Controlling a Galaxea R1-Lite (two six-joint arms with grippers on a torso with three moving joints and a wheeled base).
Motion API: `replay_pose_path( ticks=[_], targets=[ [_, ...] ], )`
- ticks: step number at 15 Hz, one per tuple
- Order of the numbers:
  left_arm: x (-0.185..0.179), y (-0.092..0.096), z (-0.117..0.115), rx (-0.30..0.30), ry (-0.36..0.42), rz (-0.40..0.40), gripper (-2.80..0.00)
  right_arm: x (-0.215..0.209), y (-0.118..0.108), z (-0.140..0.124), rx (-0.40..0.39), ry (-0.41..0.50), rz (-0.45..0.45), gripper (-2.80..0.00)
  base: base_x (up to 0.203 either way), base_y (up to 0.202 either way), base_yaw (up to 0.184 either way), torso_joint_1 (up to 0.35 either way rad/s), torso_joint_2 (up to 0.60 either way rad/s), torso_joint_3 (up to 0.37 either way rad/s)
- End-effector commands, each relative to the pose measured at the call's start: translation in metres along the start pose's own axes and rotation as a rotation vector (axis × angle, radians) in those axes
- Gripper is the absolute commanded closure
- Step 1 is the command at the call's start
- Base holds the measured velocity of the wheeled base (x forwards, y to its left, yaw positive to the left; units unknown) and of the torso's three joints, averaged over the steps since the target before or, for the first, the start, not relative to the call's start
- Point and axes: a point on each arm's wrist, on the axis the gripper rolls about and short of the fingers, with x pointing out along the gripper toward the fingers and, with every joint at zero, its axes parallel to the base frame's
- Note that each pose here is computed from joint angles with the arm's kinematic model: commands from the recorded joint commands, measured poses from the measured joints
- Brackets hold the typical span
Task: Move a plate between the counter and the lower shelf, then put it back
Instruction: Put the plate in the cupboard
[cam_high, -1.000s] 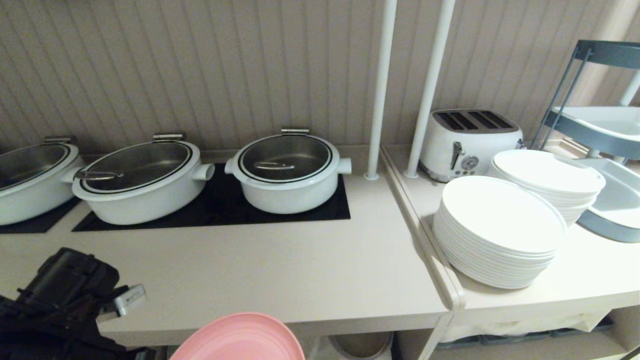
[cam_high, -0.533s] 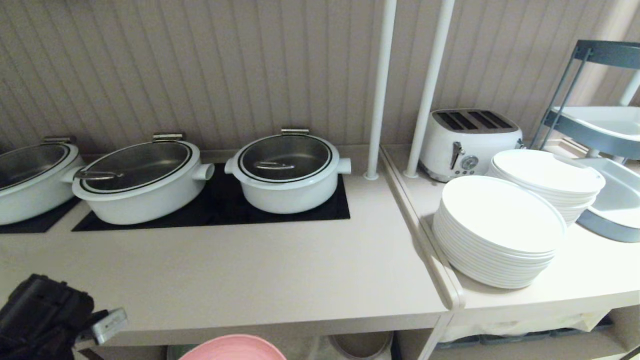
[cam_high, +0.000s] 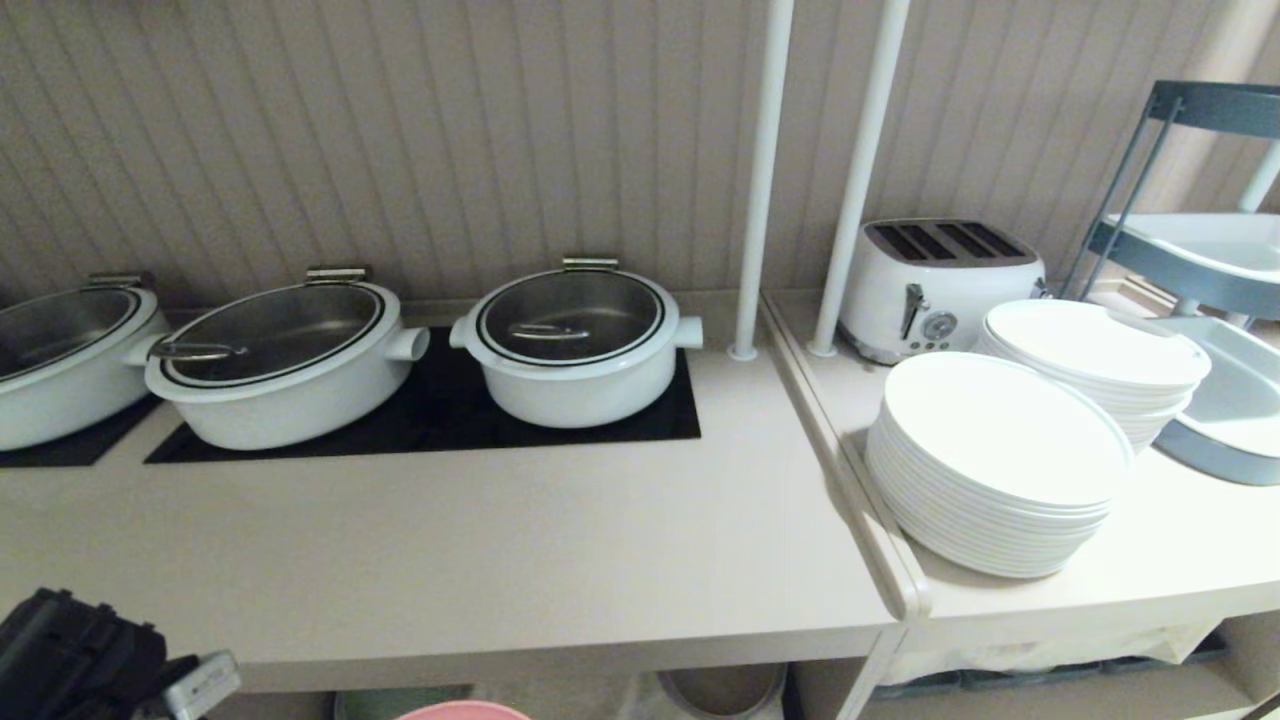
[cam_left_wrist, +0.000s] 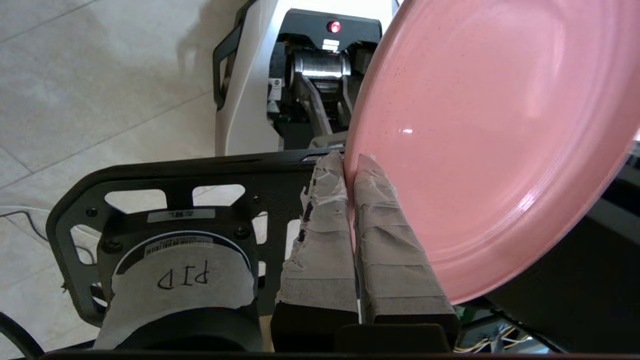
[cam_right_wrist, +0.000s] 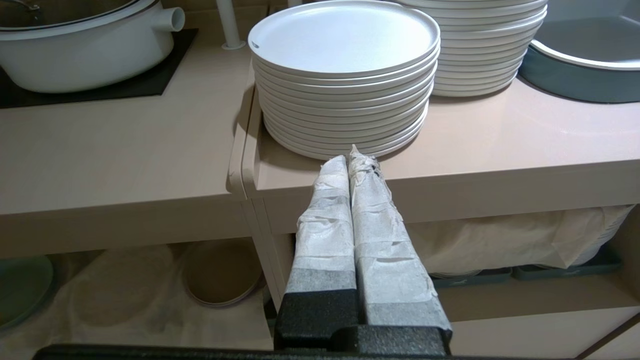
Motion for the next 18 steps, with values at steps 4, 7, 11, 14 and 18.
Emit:
replay_pose_path(
  ticks=[4,7,11,14,18],
  targets=[
    [0.0011,0.0007,-0.0010,-0.006,0.008,0.002,0.00,0.0001,0.0000,0.0001,0.000,0.001,0.001,0.00,0.000,0.000,0.000,0.000,0.00,0.000],
    [0.0006,0.0003,-0.0003,-0.005,0.003,0.003,0.00,0.0001,0.0000,0.0000,0.000,0.002,0.001,0.00,0.000,0.000,0.000,0.000,0.00,0.000],
    [-0.0007,-0.0004,0.0000,0.000,-0.006,-0.004,0.00,0.0001,0.0000,0.0001,0.000,0.001,0.001,0.00,0.000,0.000,0.000,0.000,0.00,0.000],
    [-0.0008,-0.0003,-0.0002,0.002,-0.006,-0.003,0.00,0.0001,0.0000,0.0001,0.000,0.001,0.001,0.00,0.000,0.000,0.000,0.000,0.00,0.000],
    [-0.0019,-0.0009,-0.0003,0.008,-0.014,-0.006,0.00,0.0001,0.0000,0.0001,0.000,0.001,0.001,0.00,0.000,0.000,0.000,0.000,0.00,0.000]
  ],
)
